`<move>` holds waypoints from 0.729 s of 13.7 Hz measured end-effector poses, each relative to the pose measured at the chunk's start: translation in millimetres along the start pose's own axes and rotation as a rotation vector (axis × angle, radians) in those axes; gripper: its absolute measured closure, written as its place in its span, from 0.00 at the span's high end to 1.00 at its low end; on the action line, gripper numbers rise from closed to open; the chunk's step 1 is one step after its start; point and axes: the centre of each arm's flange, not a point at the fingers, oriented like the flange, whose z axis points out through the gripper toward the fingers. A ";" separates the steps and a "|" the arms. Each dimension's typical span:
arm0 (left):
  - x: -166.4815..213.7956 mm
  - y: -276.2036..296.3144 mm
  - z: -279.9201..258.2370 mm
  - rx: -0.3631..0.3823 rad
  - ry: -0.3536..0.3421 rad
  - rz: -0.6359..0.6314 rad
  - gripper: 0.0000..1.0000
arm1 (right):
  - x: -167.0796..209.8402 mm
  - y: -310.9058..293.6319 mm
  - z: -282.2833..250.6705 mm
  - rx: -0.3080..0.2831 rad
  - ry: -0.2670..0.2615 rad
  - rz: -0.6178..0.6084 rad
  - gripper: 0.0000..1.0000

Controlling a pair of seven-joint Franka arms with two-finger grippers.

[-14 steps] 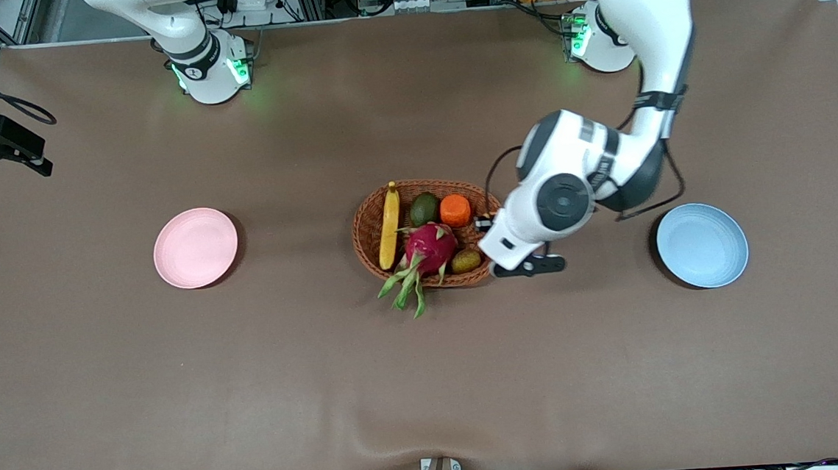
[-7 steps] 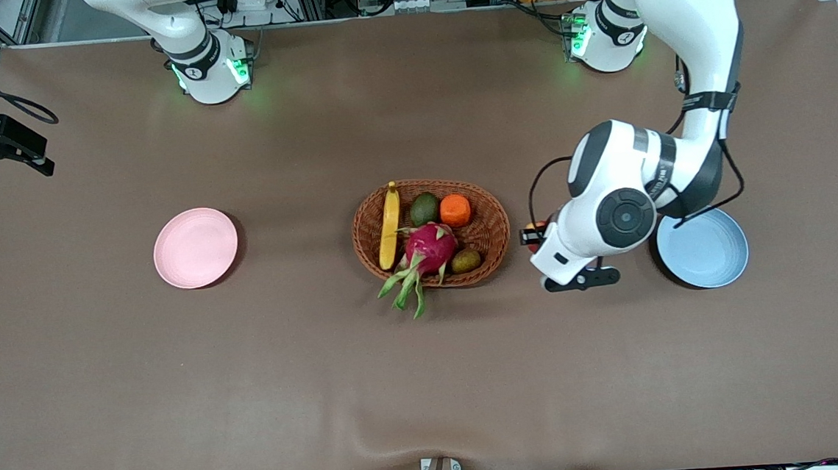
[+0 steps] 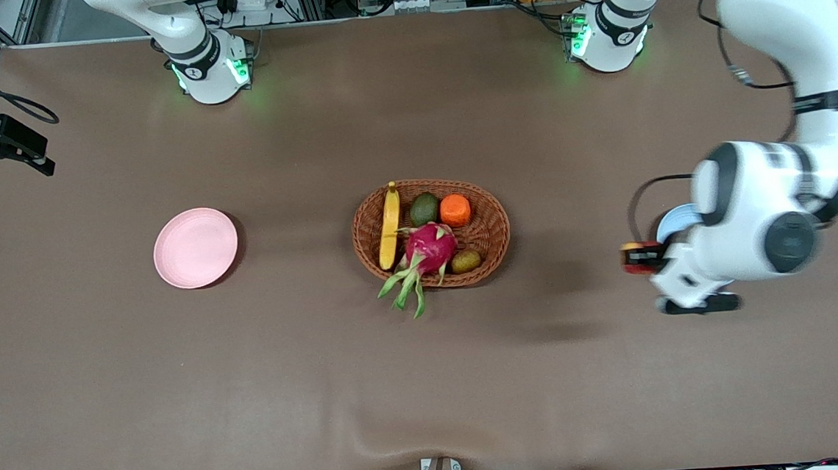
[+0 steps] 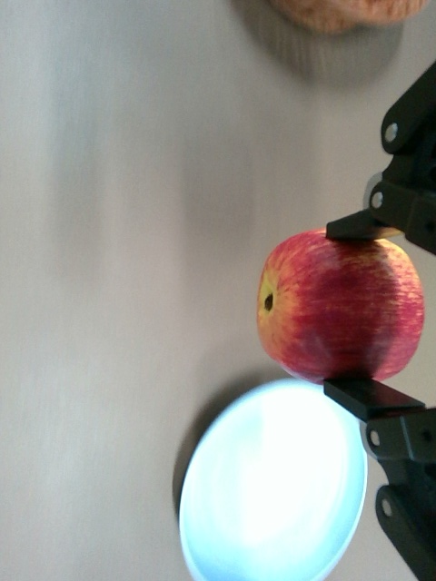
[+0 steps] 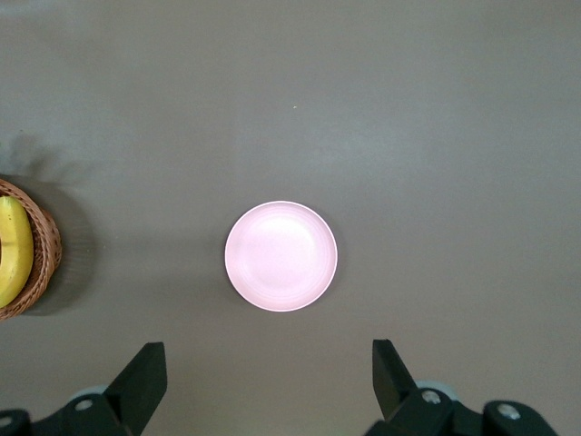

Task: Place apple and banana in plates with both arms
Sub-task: 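Lift the apple with the left gripper and carry it to the blue plate, then lower the apple onto the blue plate and open the left gripper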

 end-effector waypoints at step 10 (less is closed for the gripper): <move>-7.0 -111.1 53.8 0.100 -0.051 0.056 0.66 | -2.1 -1.6 1.6 0.001 -0.020 -0.003 1.00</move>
